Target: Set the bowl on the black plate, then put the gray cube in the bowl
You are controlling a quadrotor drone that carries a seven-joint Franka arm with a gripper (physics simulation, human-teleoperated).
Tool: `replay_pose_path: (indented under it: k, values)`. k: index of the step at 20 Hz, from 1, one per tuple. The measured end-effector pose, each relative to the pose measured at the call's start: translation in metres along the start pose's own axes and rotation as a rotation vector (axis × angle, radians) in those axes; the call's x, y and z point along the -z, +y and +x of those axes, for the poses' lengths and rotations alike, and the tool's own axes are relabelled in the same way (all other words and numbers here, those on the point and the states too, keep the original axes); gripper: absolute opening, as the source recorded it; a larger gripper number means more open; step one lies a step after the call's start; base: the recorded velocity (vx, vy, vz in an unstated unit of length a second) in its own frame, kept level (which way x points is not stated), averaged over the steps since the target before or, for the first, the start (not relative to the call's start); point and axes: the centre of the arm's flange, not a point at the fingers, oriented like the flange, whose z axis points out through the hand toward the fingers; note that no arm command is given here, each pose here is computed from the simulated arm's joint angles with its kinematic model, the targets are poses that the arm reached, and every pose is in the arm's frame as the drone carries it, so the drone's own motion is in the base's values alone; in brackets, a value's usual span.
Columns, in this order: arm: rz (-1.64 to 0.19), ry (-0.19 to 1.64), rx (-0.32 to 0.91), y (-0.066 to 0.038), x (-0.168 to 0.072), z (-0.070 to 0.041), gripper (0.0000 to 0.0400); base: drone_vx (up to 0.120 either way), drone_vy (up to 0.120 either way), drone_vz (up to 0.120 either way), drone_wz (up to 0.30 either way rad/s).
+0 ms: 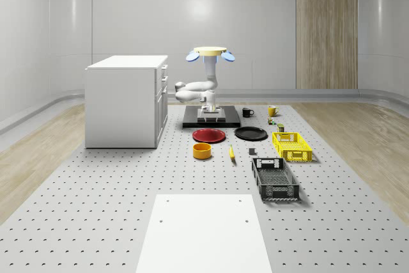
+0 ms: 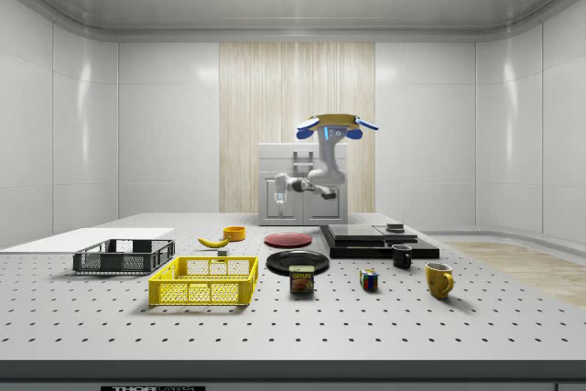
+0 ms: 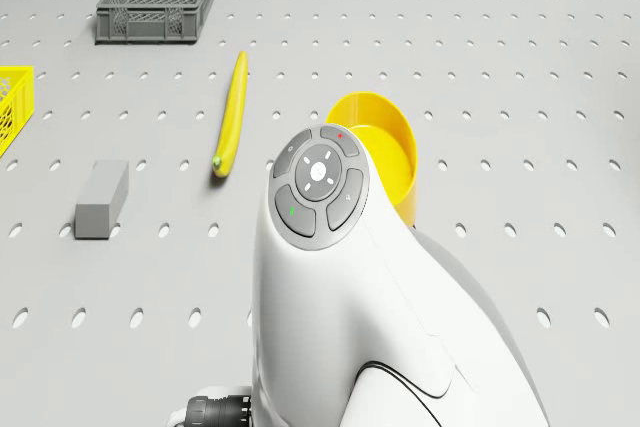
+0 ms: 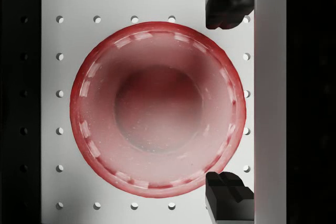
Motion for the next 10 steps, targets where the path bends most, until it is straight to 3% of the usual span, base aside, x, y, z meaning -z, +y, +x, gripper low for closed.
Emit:
replay_pose_path:
  k: [4, 10]
  values:
    - [0.0, 0.0, 0.0, 0.0, 0.0, 0.0, 0.04, 0.12, 0.0, -0.1, 0.0]
    - [0.0, 0.0, 0.0, 0.0, 0.0, 0.0, 0.04, 0.12, 0.0, 0.0, 0.0]
